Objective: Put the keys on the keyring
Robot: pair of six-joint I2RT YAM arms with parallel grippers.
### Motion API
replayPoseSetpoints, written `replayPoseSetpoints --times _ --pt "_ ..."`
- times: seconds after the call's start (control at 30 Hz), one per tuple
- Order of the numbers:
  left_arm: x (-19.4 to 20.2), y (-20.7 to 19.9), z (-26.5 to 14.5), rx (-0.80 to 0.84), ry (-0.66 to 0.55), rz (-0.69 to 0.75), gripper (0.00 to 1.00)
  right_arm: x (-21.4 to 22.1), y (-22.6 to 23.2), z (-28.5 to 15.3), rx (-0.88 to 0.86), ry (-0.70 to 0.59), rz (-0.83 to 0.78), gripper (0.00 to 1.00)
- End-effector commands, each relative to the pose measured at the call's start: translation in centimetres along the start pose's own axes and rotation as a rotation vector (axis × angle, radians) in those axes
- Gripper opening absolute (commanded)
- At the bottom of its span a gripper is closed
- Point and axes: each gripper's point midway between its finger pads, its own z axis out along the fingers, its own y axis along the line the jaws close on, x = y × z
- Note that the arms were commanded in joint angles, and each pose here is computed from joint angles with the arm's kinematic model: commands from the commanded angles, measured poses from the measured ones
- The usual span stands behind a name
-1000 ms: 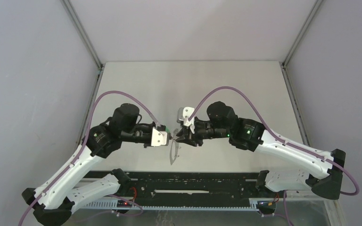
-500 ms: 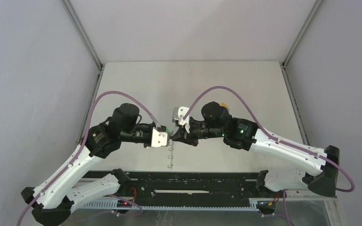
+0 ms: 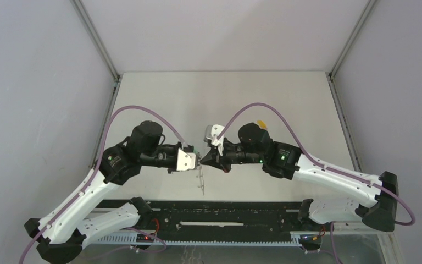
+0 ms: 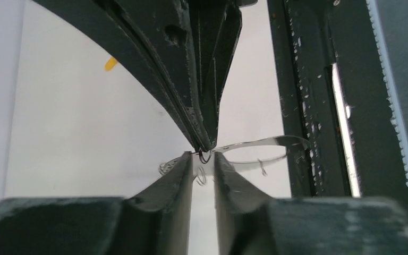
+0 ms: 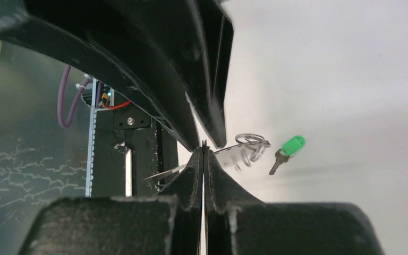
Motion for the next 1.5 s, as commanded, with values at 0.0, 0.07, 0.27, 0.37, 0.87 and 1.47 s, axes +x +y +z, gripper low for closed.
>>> replayPoseSetpoints --times 0.0,0.07,0.27,0.37,0.87,1.47 --pt "-4.8 0.8 -1.7 -0.034 -0.143 -0.011 0.38 -4.2 0.3 -1.8 0.006 -0.258 0.007 0.00" --pt "-5.0 0.4 -1.9 -0.024 -0.159 -0.057 0.48 -5.1 0.8 -3.0 0.001 -0.374 -0.002 0.00" --pt "-4.8 0.0 -2.1 0.008 -0.213 -0.239 0.48 -5.8 1.5 -6.0 -0.047 -0.574 0.047 0.00" --pt "-5.2 -0.2 -1.8 0.029 -0.247 -0.278 0.46 -6.4 1.8 -6.8 -0.069 -0.631 0.066 0.00" --pt "-7.7 -0.4 -1.5 0.097 -0.371 -0.358 0.42 -8.0 2.5 -7.7 -0.123 -0.763 0.099 0.00" --pt "-9.0 -0.4 -1.6 0.125 -0.437 -0.361 0.38 -8.0 3.2 -6.6 -0.121 -0.766 0.074 0.00"
